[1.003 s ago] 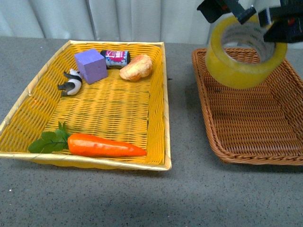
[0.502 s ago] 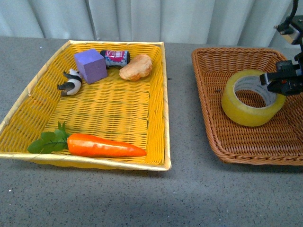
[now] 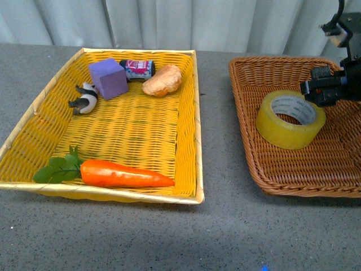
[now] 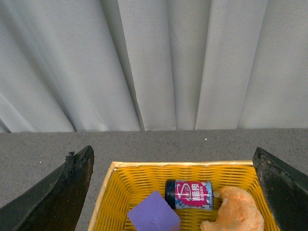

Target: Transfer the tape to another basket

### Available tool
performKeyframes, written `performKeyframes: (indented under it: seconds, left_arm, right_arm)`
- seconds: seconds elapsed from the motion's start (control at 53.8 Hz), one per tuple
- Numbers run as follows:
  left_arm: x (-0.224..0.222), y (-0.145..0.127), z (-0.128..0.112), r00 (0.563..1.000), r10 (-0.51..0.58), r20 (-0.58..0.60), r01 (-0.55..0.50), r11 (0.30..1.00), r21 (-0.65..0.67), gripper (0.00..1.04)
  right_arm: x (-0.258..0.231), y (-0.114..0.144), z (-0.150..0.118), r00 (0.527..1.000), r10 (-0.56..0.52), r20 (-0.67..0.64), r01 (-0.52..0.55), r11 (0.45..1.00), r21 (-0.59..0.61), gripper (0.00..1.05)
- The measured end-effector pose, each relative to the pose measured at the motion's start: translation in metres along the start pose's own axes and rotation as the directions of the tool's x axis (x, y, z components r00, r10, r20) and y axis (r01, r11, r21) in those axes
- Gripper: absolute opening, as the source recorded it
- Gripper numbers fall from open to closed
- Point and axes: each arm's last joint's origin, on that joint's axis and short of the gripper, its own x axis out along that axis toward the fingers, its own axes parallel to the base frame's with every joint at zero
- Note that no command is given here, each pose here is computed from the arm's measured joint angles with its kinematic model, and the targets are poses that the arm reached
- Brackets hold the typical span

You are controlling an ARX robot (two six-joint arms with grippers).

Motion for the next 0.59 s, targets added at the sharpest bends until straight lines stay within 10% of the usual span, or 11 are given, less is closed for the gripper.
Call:
performKeyframes:
  seconds: [0.167,0.241,0.464,0.594]
  left_arm:
    - [-0.015,0.005,0.007,0.995,0.085,0.045,-0.084,0.996,-0.028,0.98]
    - [-0.026,0.013,0.008,0.992,-0.036,0.120,0.046,0.996,-0.080,0.88]
    - [-0.083,0.059,-0.029,0.977,-0.135,0.166,0.154,0.982,-0.109,0.47]
    - [-0.110,0.074,-0.050,0.979,-0.141,0.150,0.159,0.981,-0.111,0.25]
  right_arm:
    - [-0.034,-0.002,0.013,0.985,-0.051,0.167,0.052,0.999,-0.003,0.83]
    - [-0.042,-0.003,0.015,0.969,-0.074,0.234,0.070,0.997,0.022,0.91]
    - [-0.089,0.002,-0.026,0.729,-0.178,0.661,0.108,0.983,0.146,0.51]
    - [-0.118,0.007,-0.040,0.695,-0.182,0.695,0.104,0.983,0.153,0.30]
